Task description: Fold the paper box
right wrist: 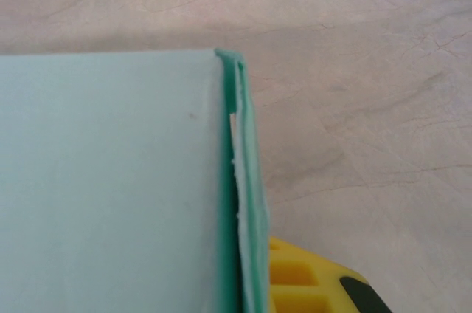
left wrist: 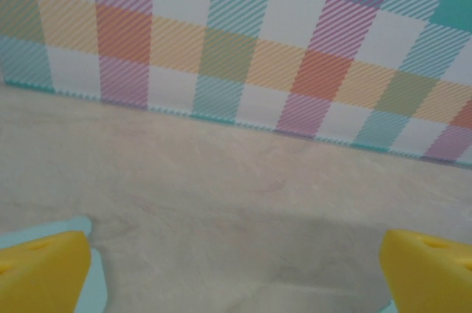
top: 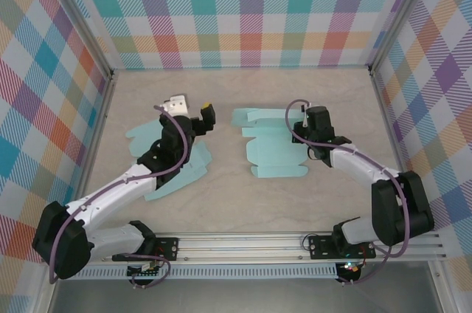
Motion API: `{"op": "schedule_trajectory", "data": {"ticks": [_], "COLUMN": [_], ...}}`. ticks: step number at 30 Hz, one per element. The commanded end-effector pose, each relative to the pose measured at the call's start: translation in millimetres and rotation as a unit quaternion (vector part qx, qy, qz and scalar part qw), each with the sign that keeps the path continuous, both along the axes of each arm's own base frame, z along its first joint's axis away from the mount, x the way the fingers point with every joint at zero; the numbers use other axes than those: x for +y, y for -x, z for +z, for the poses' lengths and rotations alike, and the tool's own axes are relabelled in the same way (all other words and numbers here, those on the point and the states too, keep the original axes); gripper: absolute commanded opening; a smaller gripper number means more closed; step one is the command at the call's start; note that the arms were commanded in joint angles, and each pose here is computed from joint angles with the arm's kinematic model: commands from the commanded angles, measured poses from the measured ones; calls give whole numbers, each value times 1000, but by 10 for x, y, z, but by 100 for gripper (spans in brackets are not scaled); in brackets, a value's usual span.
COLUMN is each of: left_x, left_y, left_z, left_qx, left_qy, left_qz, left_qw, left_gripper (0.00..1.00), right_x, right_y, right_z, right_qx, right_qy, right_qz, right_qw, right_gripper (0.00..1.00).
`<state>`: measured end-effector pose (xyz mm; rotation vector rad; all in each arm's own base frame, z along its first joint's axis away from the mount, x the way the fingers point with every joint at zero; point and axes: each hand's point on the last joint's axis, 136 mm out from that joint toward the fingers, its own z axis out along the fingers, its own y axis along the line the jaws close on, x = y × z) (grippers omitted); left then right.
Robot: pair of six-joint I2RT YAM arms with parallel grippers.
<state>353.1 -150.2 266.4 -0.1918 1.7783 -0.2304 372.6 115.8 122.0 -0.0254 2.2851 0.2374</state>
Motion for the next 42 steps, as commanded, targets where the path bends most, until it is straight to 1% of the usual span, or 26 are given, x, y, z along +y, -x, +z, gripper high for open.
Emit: {"op": "schedule_trajectory", "data": {"ticks": [1, 7, 14, 17, 18, 19, 20, 23, 28, 32, 37, 42], "left_x": [-73, -338, -883, -1007, -1024, -1034, -1042, -1050, -1230, -1412, -1434, -1516], "left_y": [74, 12, -126, -134, -129, -120, -106, -75, 47, 185, 169, 107], "left_z": [-129, -207, -307, -323, -314, -319, -322, -302, -212, -218, -428, -538], "left_qx": [35, 67, 97, 94, 91, 88, 84, 76, 58, 36, 55, 65], "left_qy": [74, 119, 180, 195, 196, 193, 189, 177, 145, 137, 148, 150], "left_qz": [-18, -58, -146, -168, -170, -171, -172, -172, -211, -252, -242, -238], "left_qw": [996, 989, 968, 962, 961, 962, 963, 966, 965, 957, 957, 957], "left_gripper": [100, 100, 100, 100, 100, 100, 100, 100, 100, 100, 100, 100], "right_x": [12, -71, -169, -195, -220, -269, -269, -245, -275, -285, -324, -306], "right_y": [104, 257, 356, 389, 401, 404, 402, 390, 366, 375, 377, 368], "right_z": [125, 215, 246, 258, 249, 250, 259, 261, 260, 260, 274, 292], "right_qx": [7, -18, -36, -38, -37, -38, -45, -62, -68, -70, -81, -87], "right_qy": [0, -6, 10, 31, 41, 42, 34, 31, 38, 37, 41, 38], "right_qz": [11, 3, -3, 8, 8, -7, -12, -5, -11, -14, -22, -17], "right_qw": [1000, 1000, 999, 999, 998, 998, 998, 998, 997, 997, 996, 995], "right_gripper": [0, 0, 0, 0, 0, 0, 0, 0, 0, 0, 0, 0]}}
